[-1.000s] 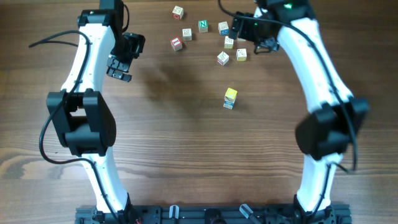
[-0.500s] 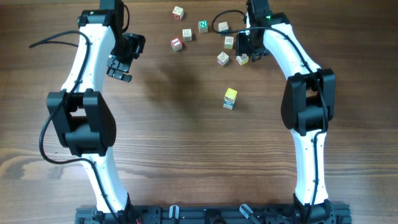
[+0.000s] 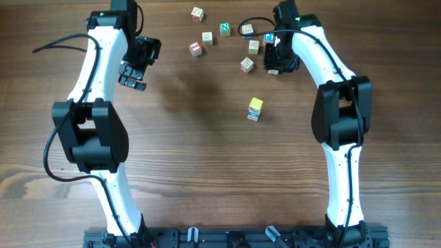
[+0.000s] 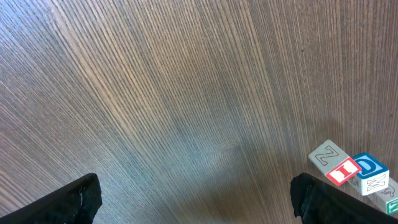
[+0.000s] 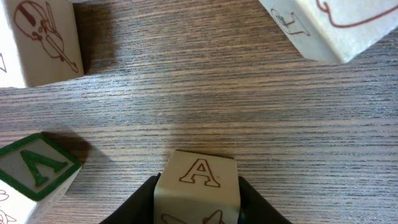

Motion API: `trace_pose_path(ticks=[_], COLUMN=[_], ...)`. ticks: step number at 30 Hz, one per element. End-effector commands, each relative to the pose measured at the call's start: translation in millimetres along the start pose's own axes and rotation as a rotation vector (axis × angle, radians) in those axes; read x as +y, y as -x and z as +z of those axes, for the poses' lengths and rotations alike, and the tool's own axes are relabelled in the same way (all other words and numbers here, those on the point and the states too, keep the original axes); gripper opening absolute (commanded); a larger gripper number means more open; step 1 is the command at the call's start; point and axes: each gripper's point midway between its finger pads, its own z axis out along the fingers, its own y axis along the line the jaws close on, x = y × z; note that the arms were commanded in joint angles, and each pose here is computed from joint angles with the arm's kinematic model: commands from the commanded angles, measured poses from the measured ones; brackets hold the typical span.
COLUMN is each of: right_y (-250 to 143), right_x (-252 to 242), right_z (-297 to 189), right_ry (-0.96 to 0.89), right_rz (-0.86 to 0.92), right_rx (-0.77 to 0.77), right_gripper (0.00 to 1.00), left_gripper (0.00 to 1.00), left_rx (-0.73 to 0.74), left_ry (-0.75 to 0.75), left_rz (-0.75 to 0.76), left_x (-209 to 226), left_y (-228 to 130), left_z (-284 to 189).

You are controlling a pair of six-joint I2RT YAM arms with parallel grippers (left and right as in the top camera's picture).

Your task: Form a tower

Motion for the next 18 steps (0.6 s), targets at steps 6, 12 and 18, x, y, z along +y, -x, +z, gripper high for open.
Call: trace_pose_path(ticks=[6,12,18], right_y=[-10,-66,-140], right_x=[10,43,78], right_z=[-76,-205,-221], right_ry=[0.031,0.138,-0.028], right_rz=[0.097,0.241,0.280], right_rx=[-0.017,-0.038,0.023], right_gripper=[0.25,0.25,0.28], left_gripper=[1.00,1.00,1.00], left_rx=[-0.019,-0.019,-0.019], left_ry=[-0.022,-0.022,-0.022], left_rz=[0.010,0.010,0.010], left_x=[0,0,0], left_y=[3,3,3], left_z=[-12,-12,-12])
